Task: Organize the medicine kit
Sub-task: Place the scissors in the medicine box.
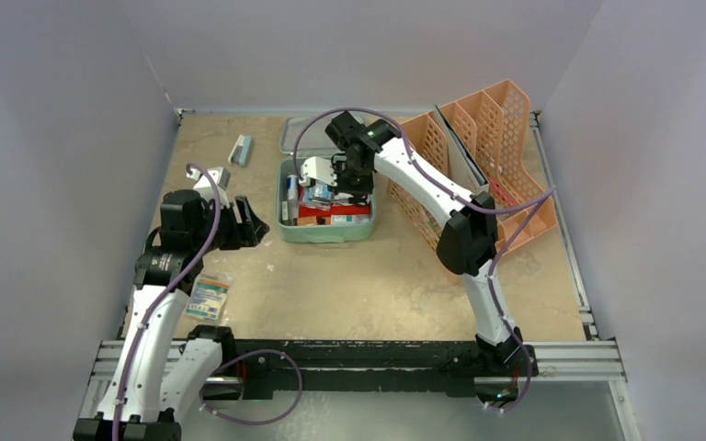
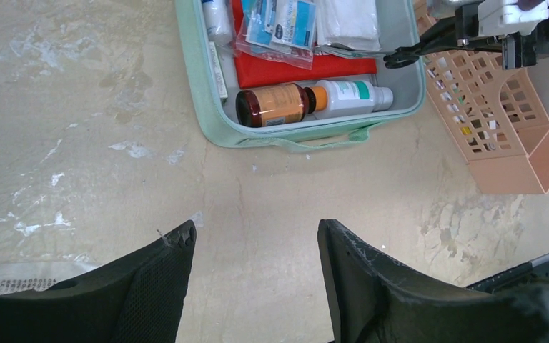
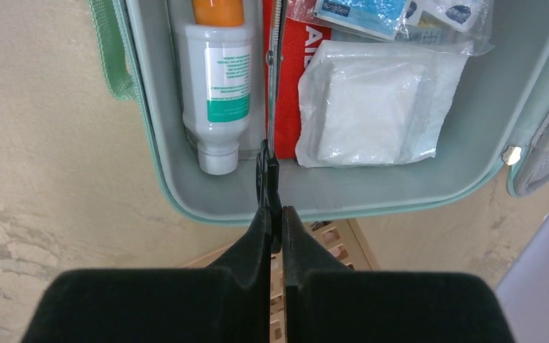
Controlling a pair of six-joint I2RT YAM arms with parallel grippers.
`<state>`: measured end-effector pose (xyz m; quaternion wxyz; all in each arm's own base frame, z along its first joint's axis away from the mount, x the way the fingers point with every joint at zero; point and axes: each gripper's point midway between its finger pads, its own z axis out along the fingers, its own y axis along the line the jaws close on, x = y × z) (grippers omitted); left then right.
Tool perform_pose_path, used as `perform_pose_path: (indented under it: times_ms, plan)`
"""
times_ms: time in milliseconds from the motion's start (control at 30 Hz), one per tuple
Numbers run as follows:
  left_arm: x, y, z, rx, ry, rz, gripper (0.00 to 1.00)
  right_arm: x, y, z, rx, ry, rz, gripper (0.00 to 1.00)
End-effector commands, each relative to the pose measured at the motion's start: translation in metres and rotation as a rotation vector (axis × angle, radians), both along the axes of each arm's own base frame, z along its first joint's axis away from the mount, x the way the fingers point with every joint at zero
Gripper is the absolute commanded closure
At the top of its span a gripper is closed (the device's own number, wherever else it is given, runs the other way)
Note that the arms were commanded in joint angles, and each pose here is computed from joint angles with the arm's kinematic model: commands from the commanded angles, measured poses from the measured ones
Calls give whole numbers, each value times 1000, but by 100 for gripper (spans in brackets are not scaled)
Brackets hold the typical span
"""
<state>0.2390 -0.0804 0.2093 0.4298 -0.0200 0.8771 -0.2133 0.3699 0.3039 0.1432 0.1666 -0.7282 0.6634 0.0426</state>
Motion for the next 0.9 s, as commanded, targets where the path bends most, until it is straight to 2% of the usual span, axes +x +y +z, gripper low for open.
perform_pose_path:
  times_ms: [0,100,300,867]
  plan:
    - [-1,8,7,36,-45,30,37,7,-8,12,-24,-68,8,100]
    - [-2,12,8,48,-47,48,36,25,-7,21,-20,-167,-20,100]
    - [-3,21,7,75,-50,95,34,34,-10,15,-34,-229,-30,100]
    - [-6,47,11,141,-50,239,30,35,6,-6,-21,-273,-60,100]
